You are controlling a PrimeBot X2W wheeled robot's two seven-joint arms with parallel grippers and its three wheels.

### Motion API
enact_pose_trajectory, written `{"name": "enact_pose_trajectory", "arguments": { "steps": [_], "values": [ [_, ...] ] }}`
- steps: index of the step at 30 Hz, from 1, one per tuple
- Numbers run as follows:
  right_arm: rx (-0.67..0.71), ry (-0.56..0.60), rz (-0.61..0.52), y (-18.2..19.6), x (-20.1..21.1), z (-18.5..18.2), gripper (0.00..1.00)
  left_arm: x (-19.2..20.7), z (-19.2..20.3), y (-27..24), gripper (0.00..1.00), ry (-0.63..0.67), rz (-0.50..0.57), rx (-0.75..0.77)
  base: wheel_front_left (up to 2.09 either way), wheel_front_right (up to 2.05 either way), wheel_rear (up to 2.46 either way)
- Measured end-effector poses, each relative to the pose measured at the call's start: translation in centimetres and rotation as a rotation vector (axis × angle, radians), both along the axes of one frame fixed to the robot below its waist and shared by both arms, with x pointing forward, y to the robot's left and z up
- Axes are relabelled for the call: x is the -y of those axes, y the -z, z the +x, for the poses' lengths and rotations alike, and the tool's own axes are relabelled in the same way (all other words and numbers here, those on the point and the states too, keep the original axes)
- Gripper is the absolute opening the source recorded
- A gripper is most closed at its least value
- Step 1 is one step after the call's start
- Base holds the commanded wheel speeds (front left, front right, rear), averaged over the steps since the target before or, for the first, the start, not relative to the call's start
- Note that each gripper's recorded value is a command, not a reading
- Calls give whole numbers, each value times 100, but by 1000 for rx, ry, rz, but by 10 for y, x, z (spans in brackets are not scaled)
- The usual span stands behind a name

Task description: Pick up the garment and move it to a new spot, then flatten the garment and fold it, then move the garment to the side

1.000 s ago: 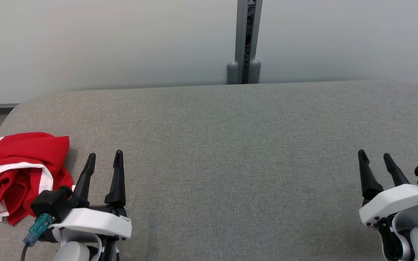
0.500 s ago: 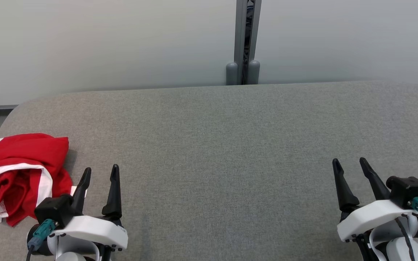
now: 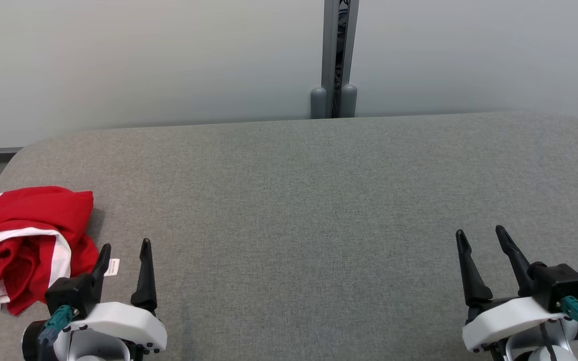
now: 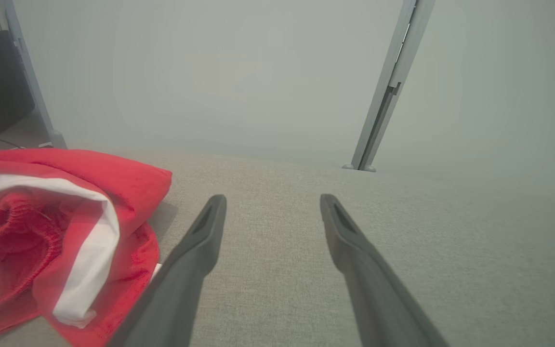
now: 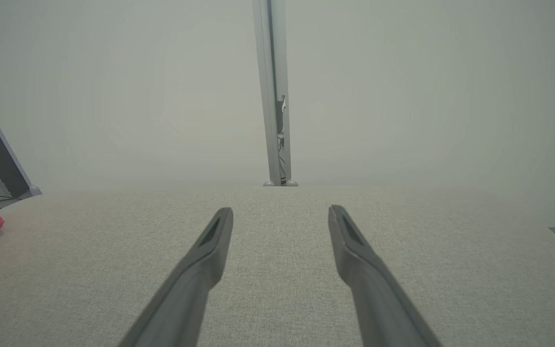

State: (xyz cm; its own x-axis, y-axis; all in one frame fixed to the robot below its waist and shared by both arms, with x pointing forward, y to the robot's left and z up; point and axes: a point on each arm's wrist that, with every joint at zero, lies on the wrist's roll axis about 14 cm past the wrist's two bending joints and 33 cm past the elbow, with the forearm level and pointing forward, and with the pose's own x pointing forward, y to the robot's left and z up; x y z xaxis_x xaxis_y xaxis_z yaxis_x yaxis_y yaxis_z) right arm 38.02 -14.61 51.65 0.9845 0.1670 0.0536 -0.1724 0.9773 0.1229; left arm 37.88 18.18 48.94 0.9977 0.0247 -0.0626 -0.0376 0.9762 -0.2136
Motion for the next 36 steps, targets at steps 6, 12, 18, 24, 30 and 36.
{"name": "enact_pose_trajectory", "arguments": {
  "steps": [6, 12, 18, 24, 30, 36],
  "values": [
    [35, -2, -32, -4, -2, -5, 100, -4, 1, -1, 100, -1, 77, -9, 0, 0, 0],
    [62, -7, -43, -8, -5, -9, 100, -7, 0, -2, 100, -4, 130, -19, 0, 0, 0],
    [84, 6, -25, -11, -1, -10, 100, -9, -2, 1, 100, -8, 158, -41, 0, 0, 0],
    [89, 30, 20, -9, 4, -13, 100, -11, -5, 4, 100, -11, 182, -55, 0, 0, 0],
    [35, 42, 27, 9, 7, -16, 100, -6, -7, 7, 100, 3, 186, -62, 0, 0, 0],
    [16, 41, 21, 15, 7, -16, 100, -4, -7, 9, 100, 15, 190, -70, 0, 0, 0]
  ]
}}
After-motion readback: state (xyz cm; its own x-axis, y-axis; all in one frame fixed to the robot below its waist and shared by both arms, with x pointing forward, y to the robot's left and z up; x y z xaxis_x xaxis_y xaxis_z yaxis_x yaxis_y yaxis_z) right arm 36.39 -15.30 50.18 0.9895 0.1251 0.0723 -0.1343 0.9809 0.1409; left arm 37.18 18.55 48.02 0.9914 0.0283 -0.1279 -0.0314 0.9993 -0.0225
